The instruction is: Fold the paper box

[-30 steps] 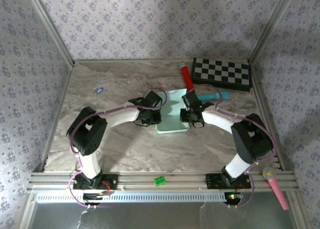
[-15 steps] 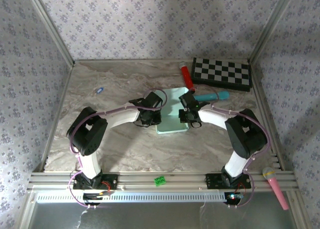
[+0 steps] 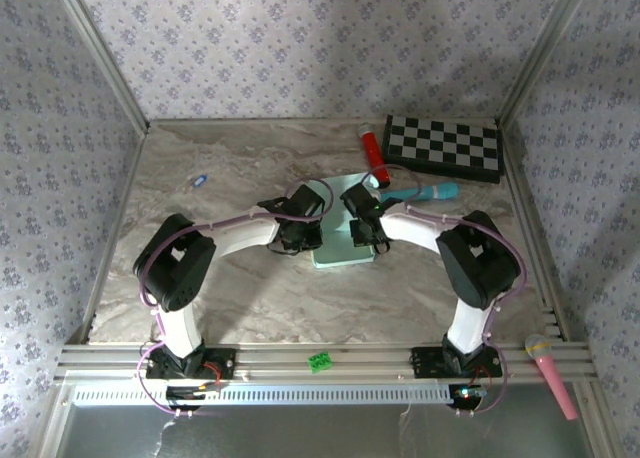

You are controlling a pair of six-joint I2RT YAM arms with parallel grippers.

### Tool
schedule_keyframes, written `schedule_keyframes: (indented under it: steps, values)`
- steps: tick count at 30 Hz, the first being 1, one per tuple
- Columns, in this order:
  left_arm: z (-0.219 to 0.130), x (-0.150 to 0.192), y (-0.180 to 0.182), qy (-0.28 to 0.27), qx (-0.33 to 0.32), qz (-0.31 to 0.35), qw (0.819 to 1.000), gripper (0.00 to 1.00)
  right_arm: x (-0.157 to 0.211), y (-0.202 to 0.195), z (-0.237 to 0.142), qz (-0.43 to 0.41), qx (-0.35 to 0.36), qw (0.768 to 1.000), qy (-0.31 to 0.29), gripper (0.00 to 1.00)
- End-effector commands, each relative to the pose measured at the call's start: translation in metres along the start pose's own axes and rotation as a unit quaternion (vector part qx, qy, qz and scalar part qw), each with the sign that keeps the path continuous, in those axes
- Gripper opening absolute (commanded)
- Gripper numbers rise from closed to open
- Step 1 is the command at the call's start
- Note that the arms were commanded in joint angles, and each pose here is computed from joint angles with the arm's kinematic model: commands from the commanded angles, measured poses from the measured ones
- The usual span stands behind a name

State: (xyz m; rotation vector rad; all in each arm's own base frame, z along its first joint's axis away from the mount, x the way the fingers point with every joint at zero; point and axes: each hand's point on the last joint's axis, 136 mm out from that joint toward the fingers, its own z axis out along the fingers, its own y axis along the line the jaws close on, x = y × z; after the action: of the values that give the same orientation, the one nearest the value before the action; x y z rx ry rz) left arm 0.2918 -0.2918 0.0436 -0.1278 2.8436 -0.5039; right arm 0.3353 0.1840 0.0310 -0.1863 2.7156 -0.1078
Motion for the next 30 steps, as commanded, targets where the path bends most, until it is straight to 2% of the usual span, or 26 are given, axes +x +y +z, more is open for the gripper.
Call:
schedule_keyframes:
  steps: [1, 6, 13, 17, 25, 30]
  values:
    - [-0.001, 0.018, 0.005, 0.027, -0.014, 0.026, 0.999, 0.04, 0.014, -0.03, 0.007, -0.046, 0.111, 0.992, 0.028, 0.12]
    - [0.0, 0.018, 0.005, 0.028, -0.015, 0.026, 0.999, 0.04, 0.026, -0.028, 0.013, -0.049, 0.123, 0.99, 0.054, 0.13]
    - [-0.001, 0.017, 0.005, 0.028, -0.019, 0.031, 0.999, 0.04, 0.023, -0.003, 0.012, -0.011, 0.047, 0.998, 0.04, 0.17]
    - [-0.002, 0.015, 0.003, 0.026, -0.018, 0.033, 0.999, 0.05, 0.009, 0.01, 0.0, 0.017, 0.002, 1.0, 0.014, 0.26]
    - [-0.002, 0.011, 0.005, 0.023, -0.032, 0.042, 0.998, 0.05, -0.008, 0.019, -0.023, 0.053, -0.038, 0.998, -0.018, 0.46]
    - [-0.002, 0.009, 0.008, 0.021, -0.044, 0.054, 0.997, 0.06, -0.01, 0.021, -0.031, 0.068, -0.053, 0.996, -0.025, 0.54]
